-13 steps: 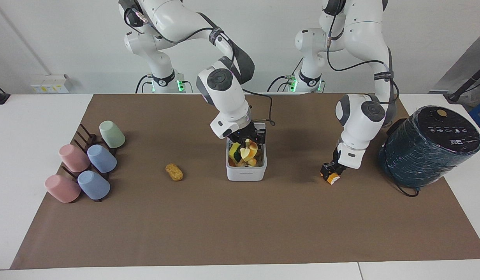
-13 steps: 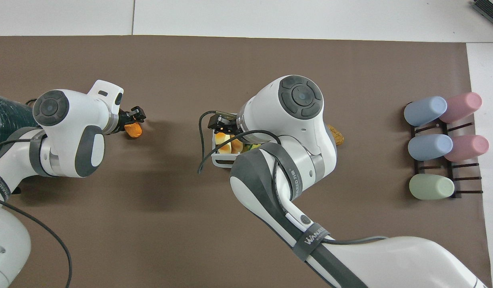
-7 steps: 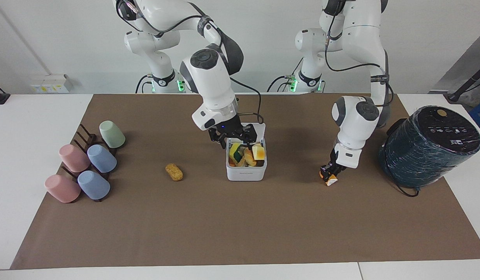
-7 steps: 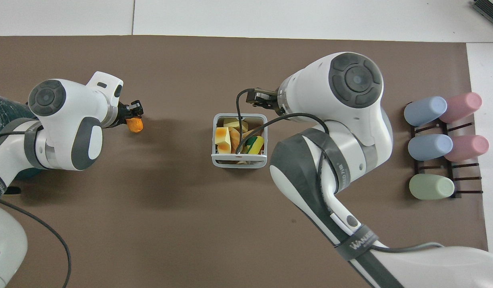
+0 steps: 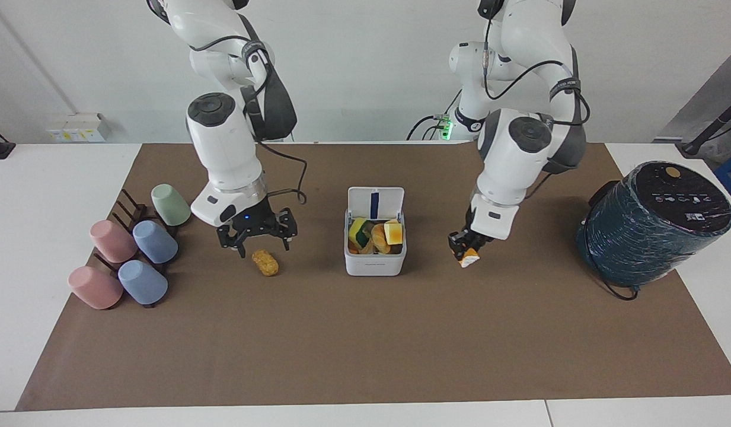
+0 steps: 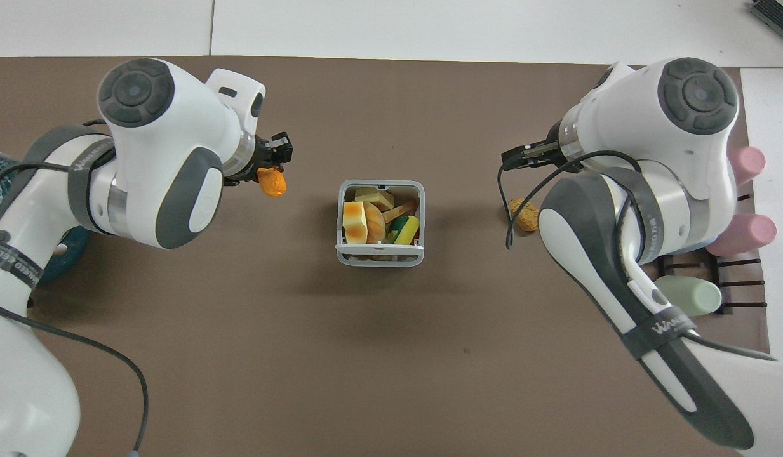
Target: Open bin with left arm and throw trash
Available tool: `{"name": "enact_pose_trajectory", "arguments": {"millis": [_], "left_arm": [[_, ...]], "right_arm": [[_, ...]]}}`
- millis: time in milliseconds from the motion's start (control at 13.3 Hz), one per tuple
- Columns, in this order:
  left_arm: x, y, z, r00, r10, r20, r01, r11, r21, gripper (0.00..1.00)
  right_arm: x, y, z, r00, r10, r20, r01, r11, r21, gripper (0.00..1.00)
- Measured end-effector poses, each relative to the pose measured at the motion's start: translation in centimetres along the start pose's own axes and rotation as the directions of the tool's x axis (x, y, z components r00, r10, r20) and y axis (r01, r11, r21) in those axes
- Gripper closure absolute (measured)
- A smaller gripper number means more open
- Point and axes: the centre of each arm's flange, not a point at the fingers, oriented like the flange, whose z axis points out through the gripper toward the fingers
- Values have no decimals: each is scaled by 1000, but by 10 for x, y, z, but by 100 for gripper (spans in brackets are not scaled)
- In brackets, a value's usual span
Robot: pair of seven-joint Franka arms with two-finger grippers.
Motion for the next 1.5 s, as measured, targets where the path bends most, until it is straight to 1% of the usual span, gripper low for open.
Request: {"name": "enact_pose_trajectory", "arguments": {"millis": [75,225,300,375,600,750,825,900,1050,1125,1200,1350,1425,1500], "left_arm": [[-18,19,2,1000,-6,5,6,1000,-2,59],[-50,49,5,1000,-11,16,11,1000,-5,59],[-68,64,6,1000,-13,22,14,1000,-7,59],[-80,74,6,1000,-14,24,14,1000,-11,59],[-105,96,5,1000,-3,21,4,999,-38,59],[-114,103,7,1000,7,22,-6,999,-41,59],[-115,104,8,1000,9,23,-8,999,-42,59],[-115,104,9,1000,10,23,-9,999,-42,53],[-117,105,10,1000,13,24,-12,999,-42,29],[-119,107,10,1000,17,24,-16,999,-43,19],[-121,109,10,1000,20,23,-19,999,-46,11],[-125,112,10,999,27,21,-26,998,-50,11],[-125,113,10,999,28,19,-27,998,-53,11],[-125,113,10,999,28,17,-27,998,-56,11]], "right_arm": [[-9,19,10,997,-76,25,76,997,-3,0],[-26,56,29,973,-220,63,220,975,6,0],[-34,73,40,954,-294,62,294,956,13,0],[-38,79,49,942,-332,57,331,943,20,0],[-44,63,73,923,-383,31,381,923,47,0],[-46,39,88,909,-417,24,415,908,56,0],[-48,25,97,900,-435,9,434,899,52,0],[-52,17,105,895,-445,-5,445,894,47,0],[-61,13,122,894,-448,-8,448,893,48,0],[-64,13,129,894,-448,-2,447,893,53,0],[-65,12,133,894,-449,2,448,892,58,0],[-66,9,138,892,-452,8,451,890,64,0],[-66,9,139,892,-453,8,451,890,65,9],[-66,9,139,892,-453,8,451,890,65,9]]}}
